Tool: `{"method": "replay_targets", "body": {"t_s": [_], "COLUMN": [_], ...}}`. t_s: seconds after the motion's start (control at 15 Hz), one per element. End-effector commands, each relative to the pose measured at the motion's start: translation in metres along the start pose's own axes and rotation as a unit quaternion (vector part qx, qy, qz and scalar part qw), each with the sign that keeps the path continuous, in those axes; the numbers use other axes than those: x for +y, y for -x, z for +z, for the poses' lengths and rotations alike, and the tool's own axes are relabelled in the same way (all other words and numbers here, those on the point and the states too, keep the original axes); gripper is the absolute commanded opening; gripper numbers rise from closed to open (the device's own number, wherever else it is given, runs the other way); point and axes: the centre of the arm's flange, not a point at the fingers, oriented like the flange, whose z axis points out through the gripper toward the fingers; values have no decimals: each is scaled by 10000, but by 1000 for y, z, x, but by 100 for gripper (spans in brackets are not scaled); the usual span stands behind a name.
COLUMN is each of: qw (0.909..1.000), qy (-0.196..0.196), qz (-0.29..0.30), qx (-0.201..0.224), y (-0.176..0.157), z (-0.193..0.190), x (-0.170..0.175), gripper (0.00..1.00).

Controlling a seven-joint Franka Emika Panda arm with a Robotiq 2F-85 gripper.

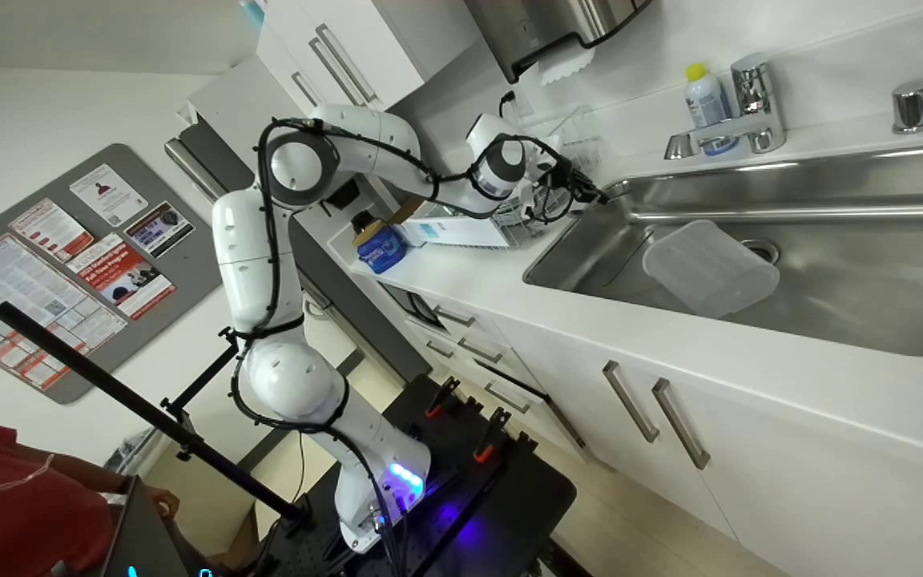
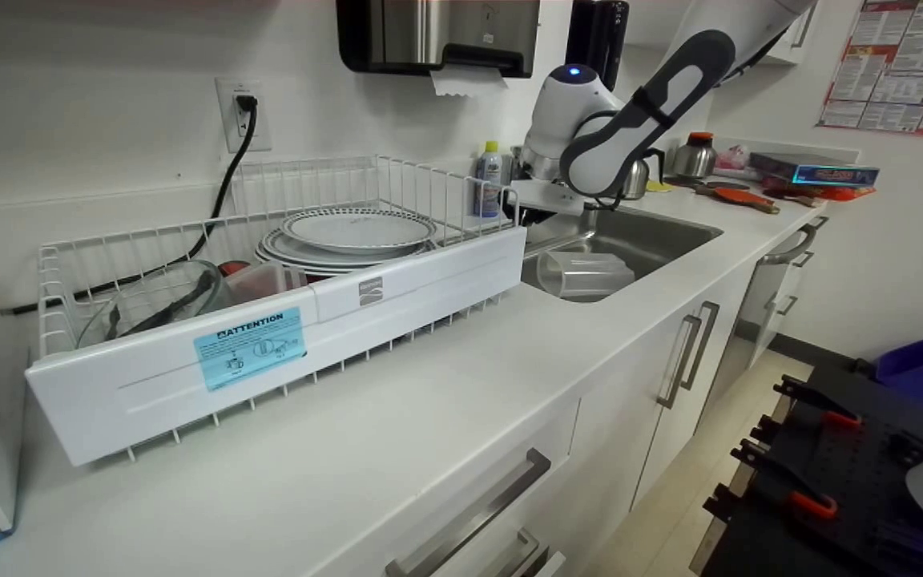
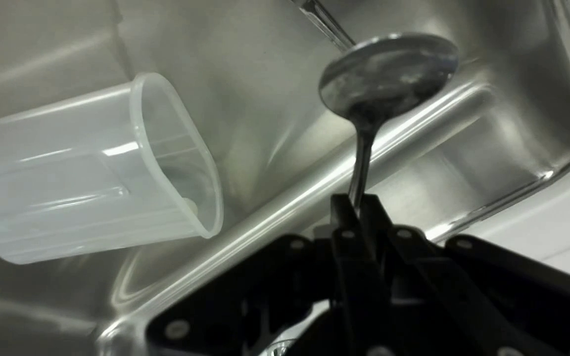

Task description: Put the spoon on the plate in the sink

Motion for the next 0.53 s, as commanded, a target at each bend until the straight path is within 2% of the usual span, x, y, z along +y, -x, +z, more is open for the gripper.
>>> {"method": "replay_targets", "body": {"t_s": [0.0, 0.13, 0.47], "qw": [10000, 10000, 9991], "qy": [1, 37, 305], "qz": [1, 87, 183], "qx": [1, -20, 228], "y": [0, -4, -10], "z": [0, 15, 67], "x": [0, 0, 8], "gripper": [2, 2, 2]}}
